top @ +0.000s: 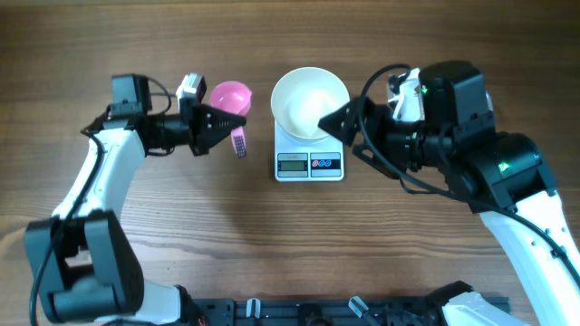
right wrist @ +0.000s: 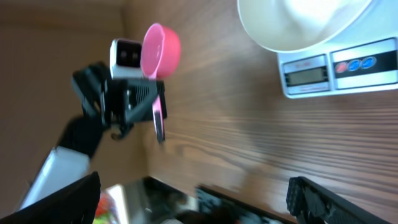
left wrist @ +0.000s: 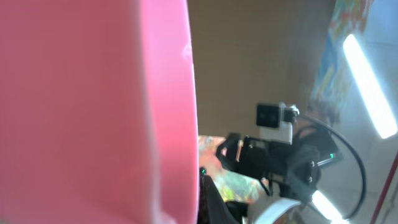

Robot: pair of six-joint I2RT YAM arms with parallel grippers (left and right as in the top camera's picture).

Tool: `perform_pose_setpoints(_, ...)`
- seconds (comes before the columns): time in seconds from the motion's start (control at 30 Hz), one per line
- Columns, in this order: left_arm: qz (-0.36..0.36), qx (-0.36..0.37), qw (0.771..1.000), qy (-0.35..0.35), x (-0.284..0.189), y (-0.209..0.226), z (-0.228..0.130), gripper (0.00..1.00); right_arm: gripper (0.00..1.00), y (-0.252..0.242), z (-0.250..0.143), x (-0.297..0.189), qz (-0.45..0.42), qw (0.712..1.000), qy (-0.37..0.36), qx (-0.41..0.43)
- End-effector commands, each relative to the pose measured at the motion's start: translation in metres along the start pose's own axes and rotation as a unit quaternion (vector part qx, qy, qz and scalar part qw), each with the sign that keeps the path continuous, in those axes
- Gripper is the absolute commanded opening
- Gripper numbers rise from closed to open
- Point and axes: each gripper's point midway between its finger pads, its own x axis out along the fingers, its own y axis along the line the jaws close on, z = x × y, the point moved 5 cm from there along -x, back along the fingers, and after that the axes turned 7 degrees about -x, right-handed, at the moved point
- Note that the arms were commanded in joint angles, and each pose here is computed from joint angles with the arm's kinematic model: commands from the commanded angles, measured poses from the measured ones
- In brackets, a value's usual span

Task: Scoop item into bowl and weigh 150g on scale
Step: 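Lift the pink scoop with the left gripper toward the right gripper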

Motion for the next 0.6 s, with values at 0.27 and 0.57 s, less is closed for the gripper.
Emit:
perform_pose_setpoints(0.27, -0.008, 0.135, 0.989, -0.067, 0.083, -0.156, -0.03, 0.04, 0.96, 0.02, 0.007, -0.001, 0.047, 0.988, 0.004, 0.15)
perform_pose_setpoints(0.57, -0.092, 0.038, 0.972, -0.211, 0.111, -0.185, -0.016, 0.04, 0.86, 0.072, 0.034, -0.015, 0.187, 0.974, -0.033, 0.125)
